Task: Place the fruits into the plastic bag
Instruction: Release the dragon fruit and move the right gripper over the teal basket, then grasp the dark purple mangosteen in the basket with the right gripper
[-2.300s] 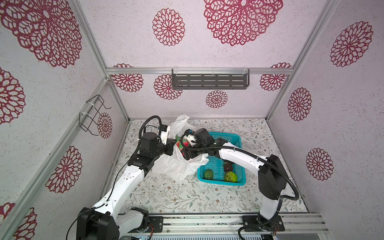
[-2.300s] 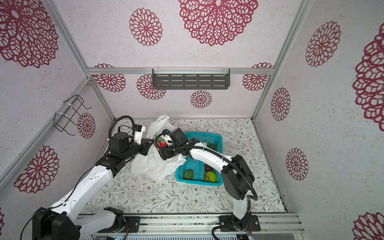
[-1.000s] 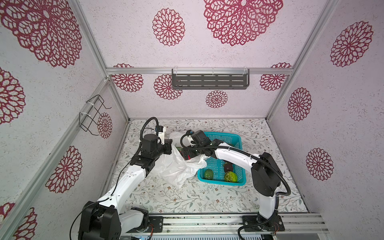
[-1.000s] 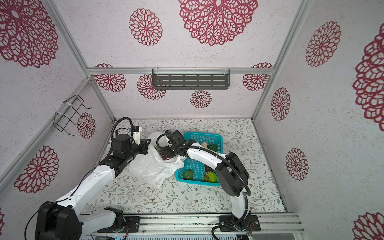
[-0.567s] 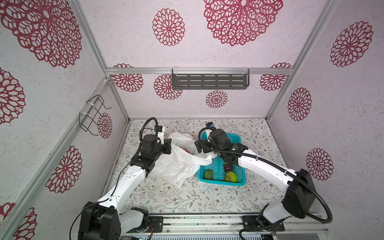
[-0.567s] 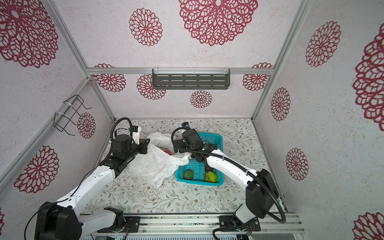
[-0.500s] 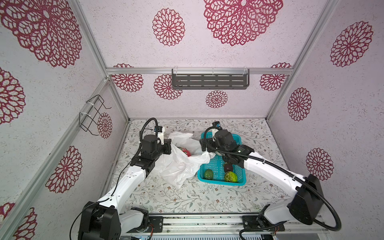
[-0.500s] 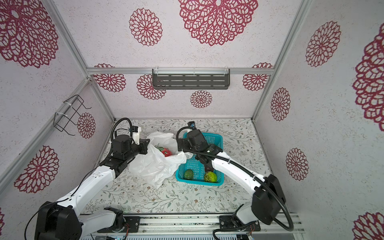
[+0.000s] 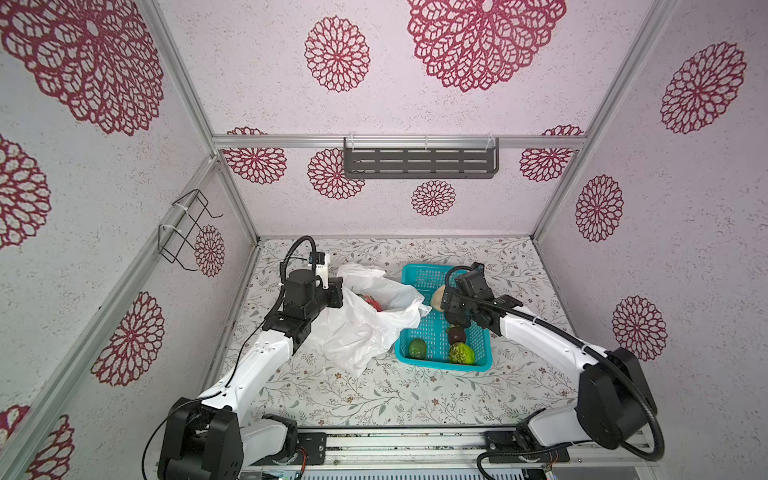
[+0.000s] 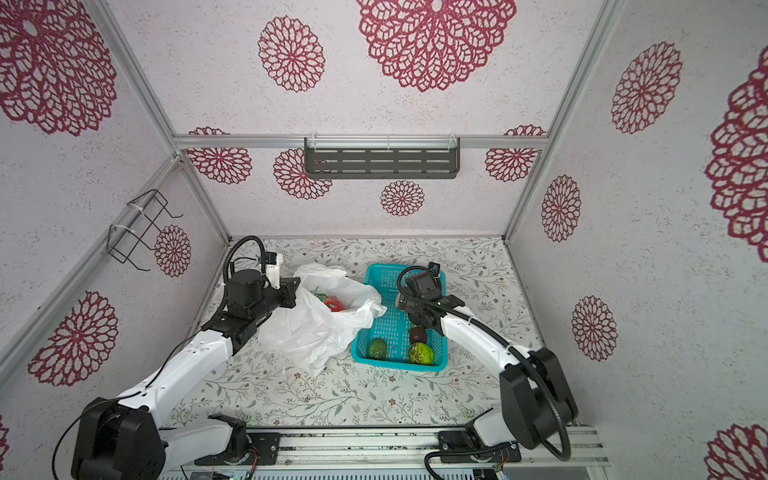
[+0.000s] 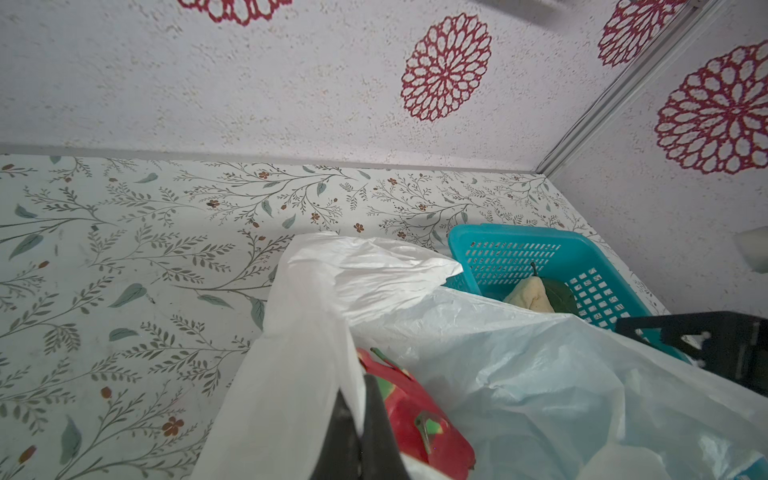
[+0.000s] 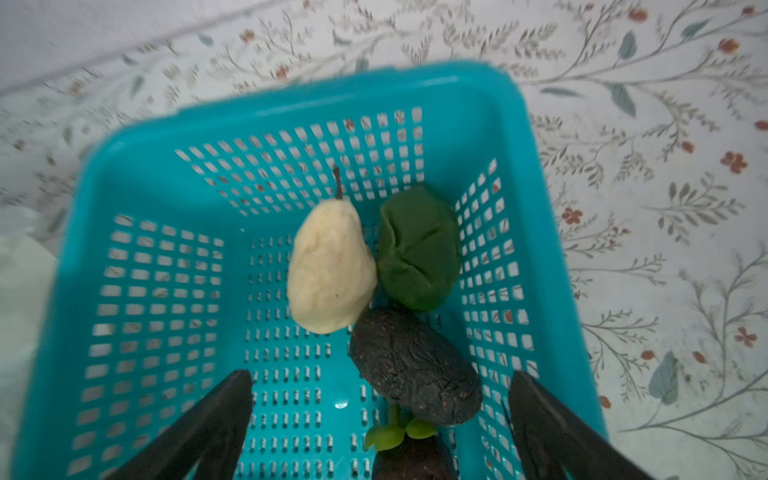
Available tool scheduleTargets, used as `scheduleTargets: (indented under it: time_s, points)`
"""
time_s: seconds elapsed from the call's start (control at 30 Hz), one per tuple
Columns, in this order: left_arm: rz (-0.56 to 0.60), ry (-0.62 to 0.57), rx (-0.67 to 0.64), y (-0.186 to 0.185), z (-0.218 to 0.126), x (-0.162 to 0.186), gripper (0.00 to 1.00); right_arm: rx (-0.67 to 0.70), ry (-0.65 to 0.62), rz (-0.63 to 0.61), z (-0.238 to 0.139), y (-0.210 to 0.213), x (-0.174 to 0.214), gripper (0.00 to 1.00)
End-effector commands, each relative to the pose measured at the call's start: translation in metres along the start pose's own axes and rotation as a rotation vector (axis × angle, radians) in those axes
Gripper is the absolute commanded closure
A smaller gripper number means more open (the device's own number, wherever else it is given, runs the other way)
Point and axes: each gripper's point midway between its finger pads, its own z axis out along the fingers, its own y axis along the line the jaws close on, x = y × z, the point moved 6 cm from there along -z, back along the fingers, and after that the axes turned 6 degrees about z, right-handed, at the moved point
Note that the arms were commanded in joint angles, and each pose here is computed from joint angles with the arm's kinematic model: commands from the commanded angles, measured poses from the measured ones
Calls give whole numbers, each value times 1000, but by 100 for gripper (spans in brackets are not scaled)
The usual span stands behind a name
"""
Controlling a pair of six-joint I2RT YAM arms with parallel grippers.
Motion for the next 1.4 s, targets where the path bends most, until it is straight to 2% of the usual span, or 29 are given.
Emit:
scheduleTargets:
  time_s: [0.0, 0.3, 0.6, 0.73, 0.87, 1.1, 1.27, 1.37]
  points:
    - [8, -19, 2, -1, -3, -1, 100, 2, 84, -34, 7, 3, 2, 4]
    - [6, -20, -23, 2, -6, 0, 100, 35, 233, -138, 42, 9, 21, 7]
    - [4, -20, -21, 2, -4, -1, 100, -16, 303, -111, 55, 14, 40, 16]
    - [-3, -15, -10, 1, -2, -1, 100, -19, 272, -107, 55, 16, 34, 27]
    - [-6, -16, -6, 0, -3, -2, 100, -10, 248, -107, 58, 16, 30, 47]
    - [2, -14, -8, 0, -5, -3, 100, -5, 255, -108, 66, 17, 33, 49]
    - [7, -12, -4, -1, -6, -4, 100, -16, 227, -101, 61, 19, 27, 67]
    - [18, -13, -5, -1, -6, -4, 100, -62, 158, -93, 42, 23, 11, 69]
